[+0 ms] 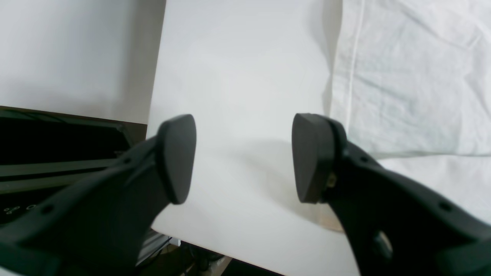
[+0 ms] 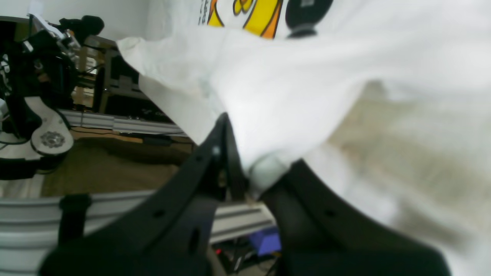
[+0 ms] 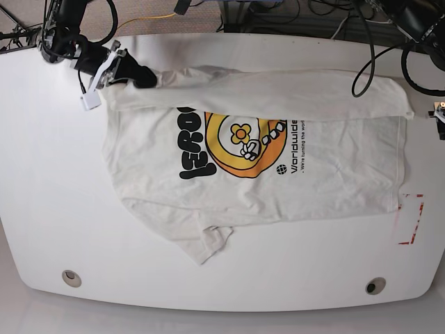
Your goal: Fold the T-shirt properly
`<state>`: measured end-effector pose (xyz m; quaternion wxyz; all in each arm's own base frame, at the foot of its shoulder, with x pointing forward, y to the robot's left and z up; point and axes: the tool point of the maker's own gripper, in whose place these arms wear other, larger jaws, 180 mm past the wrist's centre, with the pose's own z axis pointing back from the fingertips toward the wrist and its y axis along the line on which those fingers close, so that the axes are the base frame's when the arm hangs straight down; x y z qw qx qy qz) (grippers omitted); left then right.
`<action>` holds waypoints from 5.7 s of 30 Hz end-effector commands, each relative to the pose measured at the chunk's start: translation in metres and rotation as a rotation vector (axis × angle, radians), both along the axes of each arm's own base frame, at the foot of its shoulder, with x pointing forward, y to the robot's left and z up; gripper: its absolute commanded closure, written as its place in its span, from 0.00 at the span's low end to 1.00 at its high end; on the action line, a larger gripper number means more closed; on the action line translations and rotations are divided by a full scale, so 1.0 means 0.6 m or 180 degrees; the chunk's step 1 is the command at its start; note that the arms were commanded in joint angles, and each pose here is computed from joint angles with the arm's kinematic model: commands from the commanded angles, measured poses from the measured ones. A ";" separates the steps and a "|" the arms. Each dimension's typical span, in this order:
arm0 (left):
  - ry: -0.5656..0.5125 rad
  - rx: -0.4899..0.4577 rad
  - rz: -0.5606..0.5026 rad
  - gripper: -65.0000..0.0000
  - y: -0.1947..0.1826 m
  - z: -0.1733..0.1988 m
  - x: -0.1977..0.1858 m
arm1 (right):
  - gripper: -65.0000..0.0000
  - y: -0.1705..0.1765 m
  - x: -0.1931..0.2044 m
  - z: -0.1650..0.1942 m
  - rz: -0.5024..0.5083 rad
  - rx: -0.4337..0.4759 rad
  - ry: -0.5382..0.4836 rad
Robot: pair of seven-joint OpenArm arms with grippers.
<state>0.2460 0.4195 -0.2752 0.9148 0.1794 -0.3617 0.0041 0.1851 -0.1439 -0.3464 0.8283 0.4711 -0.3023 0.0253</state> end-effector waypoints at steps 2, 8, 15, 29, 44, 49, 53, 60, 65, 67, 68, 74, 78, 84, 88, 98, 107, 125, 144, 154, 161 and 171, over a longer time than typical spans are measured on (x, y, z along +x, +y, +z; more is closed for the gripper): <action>-0.0136 0.0100 -0.0025 0.43 0.008 0.027 0.009 | 1.00 -0.006 0.030 0.031 -0.0046 0.0056 -0.0246; -0.0068 0.0099 -0.0026 0.43 0.008 0.018 0.000 | 1.00 -0.004 0.070 0.057 -0.0029 0.0058 -0.0476; 0.0017 0.0085 -0.0025 0.43 0.006 0.009 -0.010 | 1.00 -0.019 0.101 0.033 -0.0119 0.0015 -0.0372; 0.0532 -0.0299 -0.0126 0.42 -0.036 -0.020 -0.099 | 1.00 -0.028 0.126 0.025 -0.0135 -0.0117 -0.0370; 0.0085 -0.1162 -0.0588 0.42 -0.113 -0.012 -0.141 | 1.00 -0.027 0.120 0.020 -0.0135 -0.0117 -0.0333; 0.0219 -0.1206 -0.0443 0.42 -0.118 -0.040 -0.162 | 1.00 -0.028 0.117 0.018 -0.0135 -0.0121 -0.0315; 0.0292 -0.1259 -0.0336 0.42 -0.126 -0.060 -0.175 | 1.00 -0.028 0.112 0.014 -0.0135 -0.0121 -0.0285; 0.0431 -0.1396 -0.0484 0.42 -0.165 -0.088 -0.168 | 1.00 -0.028 0.113 0.014 -0.0134 -0.0126 -0.0288; 0.0542 -0.1447 -0.0483 0.42 -0.184 -0.109 -0.173 | 1.00 -0.028 0.112 0.013 -0.0134 -0.0126 -0.0283; 0.0616 -0.1392 -0.0436 0.42 -0.180 -0.115 -0.177 | 1.00 -0.028 0.112 0.013 -0.0134 -0.0126 -0.0283; 0.0642 -0.1379 -0.0428 0.42 -0.180 -0.118 -0.179 | 1.00 -0.028 0.113 0.014 -0.0134 -0.0126 -0.0288; 0.0802 -0.1264 -0.0486 0.42 -0.186 -0.133 -0.177 | 1.00 -0.029 0.112 0.014 -0.0139 -0.0127 -0.0284; 0.0928 -0.1199 -0.0509 0.42 -0.189 -0.143 -0.180 | 1.00 -0.029 0.112 0.014 -0.0139 -0.0127 -0.0284; 0.0992 -0.1139 -0.0555 0.42 -0.194 -0.148 -0.172 | 1.00 -0.029 0.112 0.014 -0.0139 -0.0127 -0.0284; 0.0897 -0.1121 -0.0522 0.43 -0.197 -0.145 -0.150 | 1.00 -0.029 0.114 0.015 -0.0139 -0.0126 -0.0294; 0.0999 -0.0797 -0.0212 0.78 -0.169 -0.149 -0.130 | 1.00 -0.029 0.112 0.014 -0.0139 -0.0127 -0.0284; 0.0896 -0.0621 -0.0025 0.93 -0.153 -0.130 -0.088 | 1.00 -0.031 0.117 0.017 -0.0160 -0.0125 -0.0314; 0.0421 -0.0701 0.0158 0.92 -0.087 -0.070 0.011 | 1.00 -0.072 0.146 0.003 -0.0179 -0.0715 -0.0294; 0.0308 -0.1474 0.0108 0.92 -0.060 -0.181 0.071 | 1.00 -0.091 0.160 -0.015 -0.0152 -0.1083 -0.0203; 0.0336 -0.1575 0.0036 0.77 -0.064 -0.193 0.090 | 0.76 -0.138 0.161 -0.031 -0.0210 -0.1185 -0.0017; 0.0431 -0.1515 -0.0070 0.50 -0.073 -0.176 0.108 | 0.20 -0.171 0.152 -0.012 -0.0321 -0.1324 -0.0087; 0.0604 -0.0979 -0.0100 0.49 -0.075 -0.109 0.076 | 0.11 -0.197 0.121 0.046 -0.0412 -0.1730 -0.0398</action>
